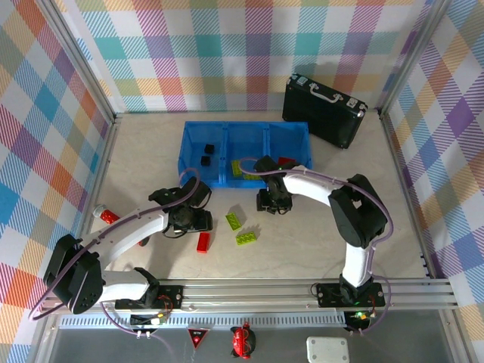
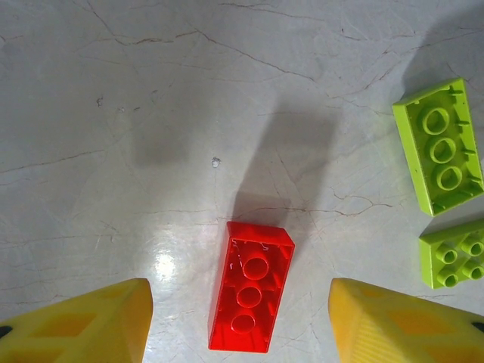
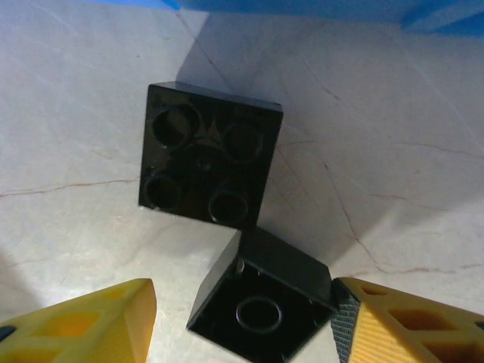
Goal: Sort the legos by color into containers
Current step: Pick up the lego from the center of the table.
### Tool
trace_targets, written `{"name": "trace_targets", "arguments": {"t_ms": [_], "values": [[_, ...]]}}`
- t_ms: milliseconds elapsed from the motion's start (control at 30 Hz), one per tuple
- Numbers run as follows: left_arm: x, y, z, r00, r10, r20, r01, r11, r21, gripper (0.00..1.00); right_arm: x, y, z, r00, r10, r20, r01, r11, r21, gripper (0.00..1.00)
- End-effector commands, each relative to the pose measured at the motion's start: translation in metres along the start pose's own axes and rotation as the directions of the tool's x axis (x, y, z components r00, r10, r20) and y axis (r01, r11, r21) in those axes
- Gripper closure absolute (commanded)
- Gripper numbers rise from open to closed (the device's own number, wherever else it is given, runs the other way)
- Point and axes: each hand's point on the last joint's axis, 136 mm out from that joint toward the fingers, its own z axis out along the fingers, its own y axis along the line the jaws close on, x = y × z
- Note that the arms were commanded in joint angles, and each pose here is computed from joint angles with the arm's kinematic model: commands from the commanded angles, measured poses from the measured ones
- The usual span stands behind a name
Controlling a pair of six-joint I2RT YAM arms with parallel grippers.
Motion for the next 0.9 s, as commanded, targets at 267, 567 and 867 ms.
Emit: {"name": "trace_targets", "arguments": {"t_ms": [267, 567, 867], "values": [[0.010, 0.010, -0.005, 1.000, 0.002, -0.003, -0.002, 1.000, -0.027, 0.37, -0.003, -0.001, 0.000, 1.000, -0.010, 0.028, 0.009, 0.999, 0.031, 0.46], [0.010, 0.010, -0.008, 1.000, 0.002, 0.004, -0.002, 1.000, -0.024, 0.38, -0.005, 0.003, -0.005, 0.999, -0.017, 0.039, 0.017, 1.000, 0.022, 0.53], [0.006, 0.009, -0.010, 1.000, 0.006, 0.017, -0.006, 1.000, -0.022, 0.38, -0.003, 0.008, -0.012, 0.998, -0.034, 0.043, 0.033, 0.999, 0.018, 0.59]]}}
